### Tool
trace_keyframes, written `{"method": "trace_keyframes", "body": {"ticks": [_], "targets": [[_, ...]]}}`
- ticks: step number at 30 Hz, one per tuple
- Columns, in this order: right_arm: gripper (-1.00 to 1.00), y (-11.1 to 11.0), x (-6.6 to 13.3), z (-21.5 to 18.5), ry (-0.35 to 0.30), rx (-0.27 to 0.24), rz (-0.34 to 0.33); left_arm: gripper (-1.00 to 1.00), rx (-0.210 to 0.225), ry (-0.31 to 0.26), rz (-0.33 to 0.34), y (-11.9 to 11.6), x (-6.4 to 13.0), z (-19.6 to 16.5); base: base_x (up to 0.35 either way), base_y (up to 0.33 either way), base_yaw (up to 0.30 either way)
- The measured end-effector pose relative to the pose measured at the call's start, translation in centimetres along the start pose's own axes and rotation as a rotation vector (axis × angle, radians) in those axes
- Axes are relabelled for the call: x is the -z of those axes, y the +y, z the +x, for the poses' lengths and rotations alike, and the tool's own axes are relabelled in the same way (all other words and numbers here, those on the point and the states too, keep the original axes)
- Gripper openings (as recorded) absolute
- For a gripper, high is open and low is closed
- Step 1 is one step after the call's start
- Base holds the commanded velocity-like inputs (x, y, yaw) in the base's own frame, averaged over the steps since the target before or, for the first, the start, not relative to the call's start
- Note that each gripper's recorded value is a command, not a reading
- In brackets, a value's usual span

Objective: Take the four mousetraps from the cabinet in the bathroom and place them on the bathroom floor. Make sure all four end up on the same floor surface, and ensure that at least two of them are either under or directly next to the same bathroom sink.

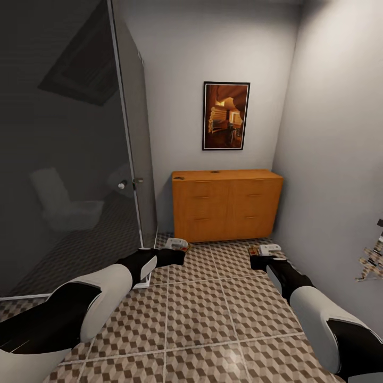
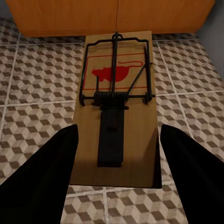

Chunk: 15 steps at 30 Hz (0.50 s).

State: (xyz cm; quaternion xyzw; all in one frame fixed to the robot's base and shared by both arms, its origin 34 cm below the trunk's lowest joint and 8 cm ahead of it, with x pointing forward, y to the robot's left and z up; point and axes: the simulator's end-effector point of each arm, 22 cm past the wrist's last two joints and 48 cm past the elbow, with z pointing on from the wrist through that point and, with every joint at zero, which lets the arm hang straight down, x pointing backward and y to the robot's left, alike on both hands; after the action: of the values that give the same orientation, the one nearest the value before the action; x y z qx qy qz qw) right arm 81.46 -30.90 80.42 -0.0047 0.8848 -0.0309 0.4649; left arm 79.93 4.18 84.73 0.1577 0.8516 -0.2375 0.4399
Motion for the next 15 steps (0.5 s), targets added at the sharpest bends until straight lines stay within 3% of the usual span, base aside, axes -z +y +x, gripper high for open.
{"method": "trace_keyframes", "body": {"ticks": [15], "targets": [[-1.00,-0.04,0.00,0.11,0.005,-0.006,0.000,-1.00,-0.001,0.000,0.002,-0.14,-0.04,0.00,0.000,0.000,0.000]]}}
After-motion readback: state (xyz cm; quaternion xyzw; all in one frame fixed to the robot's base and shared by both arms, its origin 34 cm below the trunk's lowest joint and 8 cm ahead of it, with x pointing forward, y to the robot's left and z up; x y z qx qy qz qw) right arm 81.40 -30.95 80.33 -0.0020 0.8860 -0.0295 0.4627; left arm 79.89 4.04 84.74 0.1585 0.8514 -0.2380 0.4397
